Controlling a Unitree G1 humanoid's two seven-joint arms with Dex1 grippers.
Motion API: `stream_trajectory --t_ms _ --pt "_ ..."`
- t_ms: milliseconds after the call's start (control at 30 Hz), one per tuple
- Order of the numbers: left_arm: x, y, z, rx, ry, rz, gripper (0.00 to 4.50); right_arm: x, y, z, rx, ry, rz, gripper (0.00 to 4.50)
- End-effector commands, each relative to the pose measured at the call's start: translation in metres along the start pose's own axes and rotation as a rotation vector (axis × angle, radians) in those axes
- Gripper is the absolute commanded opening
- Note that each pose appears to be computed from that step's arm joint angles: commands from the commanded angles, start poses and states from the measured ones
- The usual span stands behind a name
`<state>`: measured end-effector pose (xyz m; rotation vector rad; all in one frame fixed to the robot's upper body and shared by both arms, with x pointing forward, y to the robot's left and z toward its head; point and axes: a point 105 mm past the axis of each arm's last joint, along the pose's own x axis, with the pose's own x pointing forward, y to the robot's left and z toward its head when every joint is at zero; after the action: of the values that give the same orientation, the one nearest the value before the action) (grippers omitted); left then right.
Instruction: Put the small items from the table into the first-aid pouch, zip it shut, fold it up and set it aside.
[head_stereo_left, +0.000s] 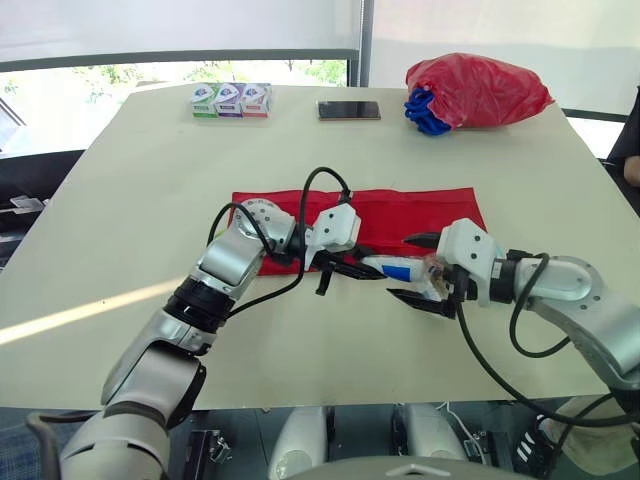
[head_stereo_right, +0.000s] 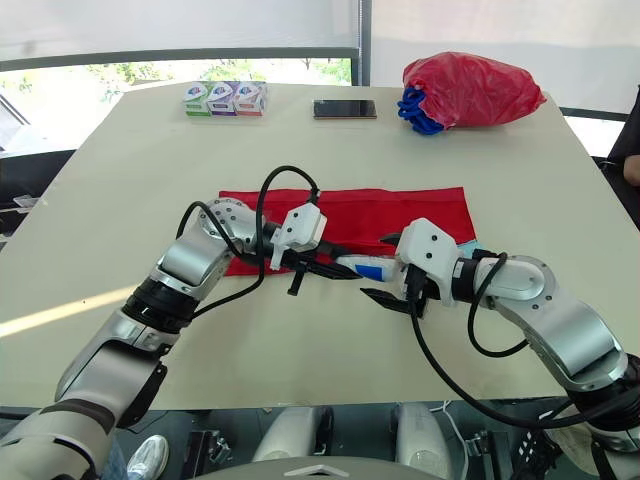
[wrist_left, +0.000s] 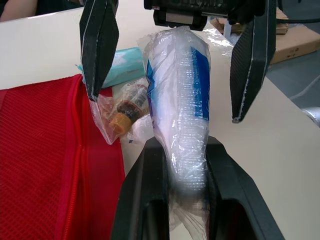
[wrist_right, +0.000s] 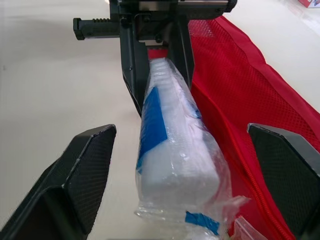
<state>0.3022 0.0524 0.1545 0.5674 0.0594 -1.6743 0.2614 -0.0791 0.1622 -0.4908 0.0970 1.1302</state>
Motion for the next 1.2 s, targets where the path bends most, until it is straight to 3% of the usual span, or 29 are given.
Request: stream_trajectory --t_ms 33,133,267,367,433,467,500,533,567,633,700,733,1000,1200 --pt "-0.005 0.003 0.008 0.048 0.001 0.013 0.28 -0.006 0.0 0.009 -0.03 -0.03 -0.009 2.72" --pt "-0.006 0.005 0.008 0.046 -0.002 0.017 0.28 -0.008 0.003 0.005 -0.035 -0.007 0.002 1.16" --pt "-0.006 0.01 0.007 0.045 -0.008 0.027 0.28 -0.009 0.004 0.0 -0.047 0.019 0.012 0.23" --pt "-0.008 0.013 0.005 0.042 -0.015 0.03 0.28 -0.01 0.003 -0.001 -0.045 0.024 0.005 0.22" --pt "-0.013 0.015 0.002 0.029 -0.015 0.033 1.32 -0.012 0.003 -0.003 -0.035 0.026 -0.002 0.22" --pt "-0.015 0.015 0.001 0.026 -0.018 0.034 1.45 -0.013 0.003 -0.003 -0.03 0.025 -0.004 0.22" --pt "-0.018 0.015 0.0 0.019 -0.021 0.03 1.99 -0.015 0.003 -0.003 -0.02 0.02 -0.007 0.22" --pt "-0.022 0.016 -0.001 0.016 -0.023 0.039 1.99 -0.017 0.003 -0.003 -0.01 0.014 -0.012 0.22" --pt "-0.025 0.019 -0.002 0.012 -0.024 0.06 2.6 -0.019 0.002 -0.003 0.001 0.009 -0.018 0.22" --pt "-0.034 0.025 -0.006 0.003 -0.014 0.107 3.23 -0.025 0.001 -0.003 0.022 -0.004 -0.034 0.22" --pt "-0.045 0.031 -0.014 -0.012 0.006 0.163 4.13 -0.032 0.0 -0.003 0.046 -0.024 -0.06 0.22" --pt "-0.051 0.036 -0.019 -0.023 0.025 0.208 4.34 -0.037 0.0 -0.003 0.062 -0.04 -0.073 0.22" --pt "-0.072 0.052 -0.058 -0.055 0.164 0.372 4.34 -0.07 0.005 0.013 0.164 -0.191 -0.161 0.22" --pt "-0.057 0.06 -0.064 -0.054 0.159 0.404 4.34 -0.085 0.013 0.012 0.201 -0.169 -0.211 0.22"
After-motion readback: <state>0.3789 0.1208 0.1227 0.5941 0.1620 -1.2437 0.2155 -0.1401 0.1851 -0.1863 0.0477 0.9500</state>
